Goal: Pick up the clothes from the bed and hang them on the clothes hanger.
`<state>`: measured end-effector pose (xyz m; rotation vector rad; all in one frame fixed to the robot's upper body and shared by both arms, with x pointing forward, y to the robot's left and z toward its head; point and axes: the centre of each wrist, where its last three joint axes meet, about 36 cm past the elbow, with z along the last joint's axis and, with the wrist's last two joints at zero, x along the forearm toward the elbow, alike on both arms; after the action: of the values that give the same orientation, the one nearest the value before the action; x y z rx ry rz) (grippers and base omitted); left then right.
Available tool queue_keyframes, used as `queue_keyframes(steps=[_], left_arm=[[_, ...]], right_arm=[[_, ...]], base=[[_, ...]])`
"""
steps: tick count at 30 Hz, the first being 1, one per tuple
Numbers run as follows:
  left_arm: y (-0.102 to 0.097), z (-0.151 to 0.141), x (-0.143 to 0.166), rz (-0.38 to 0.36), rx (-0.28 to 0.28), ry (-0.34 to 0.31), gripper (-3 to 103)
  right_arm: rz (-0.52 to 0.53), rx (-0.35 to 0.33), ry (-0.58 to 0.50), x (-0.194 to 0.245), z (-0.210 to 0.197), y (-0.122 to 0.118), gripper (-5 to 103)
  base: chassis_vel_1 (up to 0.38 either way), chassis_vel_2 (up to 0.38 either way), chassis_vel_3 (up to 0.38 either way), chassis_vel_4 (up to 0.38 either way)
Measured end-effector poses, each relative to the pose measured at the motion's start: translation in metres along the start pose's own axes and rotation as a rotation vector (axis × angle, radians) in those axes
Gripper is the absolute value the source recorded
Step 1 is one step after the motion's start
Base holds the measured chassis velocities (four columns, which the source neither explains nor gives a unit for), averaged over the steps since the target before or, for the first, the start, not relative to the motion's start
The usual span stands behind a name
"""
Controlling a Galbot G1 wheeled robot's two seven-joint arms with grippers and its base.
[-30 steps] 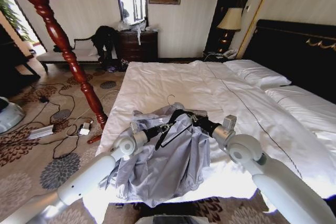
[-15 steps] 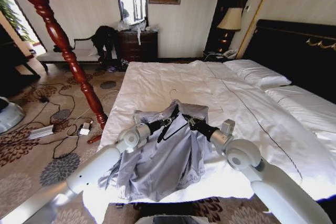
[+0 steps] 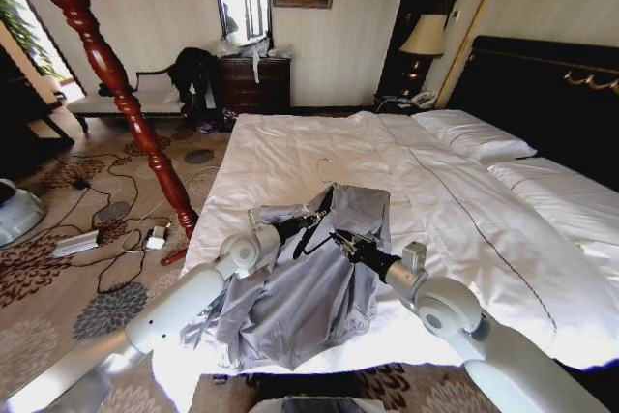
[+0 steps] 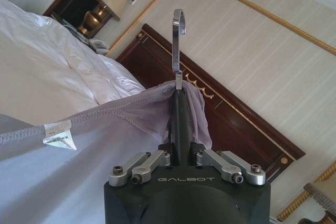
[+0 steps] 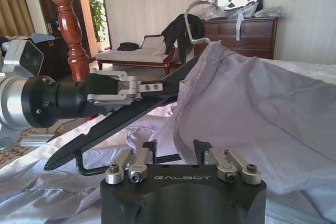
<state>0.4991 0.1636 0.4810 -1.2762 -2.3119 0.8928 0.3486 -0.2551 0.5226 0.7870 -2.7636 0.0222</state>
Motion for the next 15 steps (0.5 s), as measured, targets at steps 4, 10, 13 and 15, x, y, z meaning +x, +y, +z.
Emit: queue_keyframes(steps=[4, 10, 13, 15], left_arm=[[0.003, -0.002, 0.006, -0.016, -0.005, -0.007, 15], [-0.003, -0.004, 0.015, -0.013, -0.020, -0.009, 15], [-0.007, -0.004, 0.020, -0.009, -0.035, -0.001, 15], [-0.009, -0.004, 0.023, -0.007, -0.042, 0.004, 15]], right_arm=[[0.012, 0.005, -0.017, 0.008, -0.004, 0.000, 51], [0.078, 0.035, -0.064, 0.018, -0.014, -0.011, 78], [0.140, 0.119, -0.088, 0.016, -0.020, -0.026, 83], [0.179, 0.201, -0.103, 0.015, -0.024, -0.036, 89]], base=[[0.000, 0.000, 0.000, 0.000], [0.000, 0.000, 0.000, 0.000], [0.000, 0.000, 0.000, 0.000], [0.000, 0.000, 0.000, 0.000]])
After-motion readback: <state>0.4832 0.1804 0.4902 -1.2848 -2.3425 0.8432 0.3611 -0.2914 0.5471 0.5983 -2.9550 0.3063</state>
